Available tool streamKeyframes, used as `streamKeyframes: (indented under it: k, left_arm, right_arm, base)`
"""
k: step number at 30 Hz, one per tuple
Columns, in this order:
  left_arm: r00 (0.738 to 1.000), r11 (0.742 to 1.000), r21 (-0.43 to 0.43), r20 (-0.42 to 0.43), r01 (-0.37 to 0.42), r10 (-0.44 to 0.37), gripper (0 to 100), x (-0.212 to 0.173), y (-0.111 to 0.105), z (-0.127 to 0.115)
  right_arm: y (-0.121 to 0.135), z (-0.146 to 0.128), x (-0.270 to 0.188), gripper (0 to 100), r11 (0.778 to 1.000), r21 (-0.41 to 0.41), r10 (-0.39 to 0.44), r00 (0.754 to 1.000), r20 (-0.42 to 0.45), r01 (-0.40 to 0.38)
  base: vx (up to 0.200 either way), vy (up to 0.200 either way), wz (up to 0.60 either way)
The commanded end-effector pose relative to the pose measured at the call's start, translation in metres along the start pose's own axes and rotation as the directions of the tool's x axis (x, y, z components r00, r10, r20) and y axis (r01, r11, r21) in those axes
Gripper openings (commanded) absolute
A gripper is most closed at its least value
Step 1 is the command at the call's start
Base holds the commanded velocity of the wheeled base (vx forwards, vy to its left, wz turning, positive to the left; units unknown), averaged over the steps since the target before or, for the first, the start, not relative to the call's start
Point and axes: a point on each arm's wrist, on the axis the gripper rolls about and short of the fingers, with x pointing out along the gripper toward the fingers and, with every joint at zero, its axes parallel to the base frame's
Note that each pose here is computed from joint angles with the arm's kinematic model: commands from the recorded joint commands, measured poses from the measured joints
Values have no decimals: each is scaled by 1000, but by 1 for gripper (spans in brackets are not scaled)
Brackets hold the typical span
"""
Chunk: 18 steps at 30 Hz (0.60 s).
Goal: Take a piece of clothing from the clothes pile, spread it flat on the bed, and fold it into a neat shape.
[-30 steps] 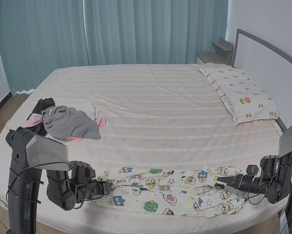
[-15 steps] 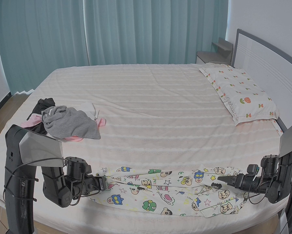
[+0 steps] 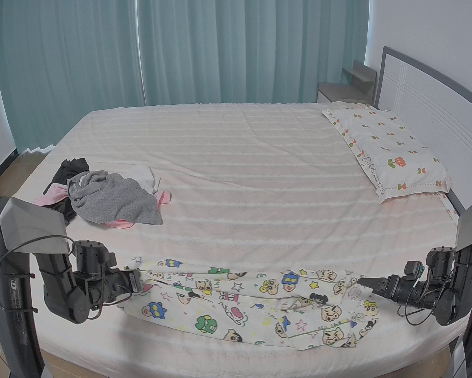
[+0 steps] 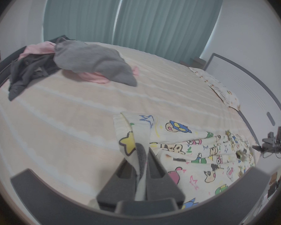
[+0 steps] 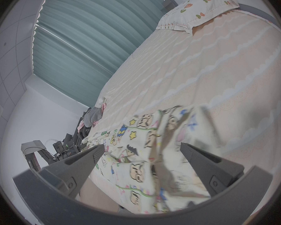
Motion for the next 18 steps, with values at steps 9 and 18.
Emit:
streamKeyframes:
  k: [9,18]
  left_arm:
    - [967,968,-169,141,-187,212,0,-65,111,70]
    - [909,908,-226,144,-354,391,0,-96,190,100]
  right_arm:
    - [-1,4,0,100,1000,-6,6,1000,22,-6]
    - [-3,5,1,100,1000,-5,5,1000,25,-5]
  base:
    - [0,0,0]
    - [0,0,0]
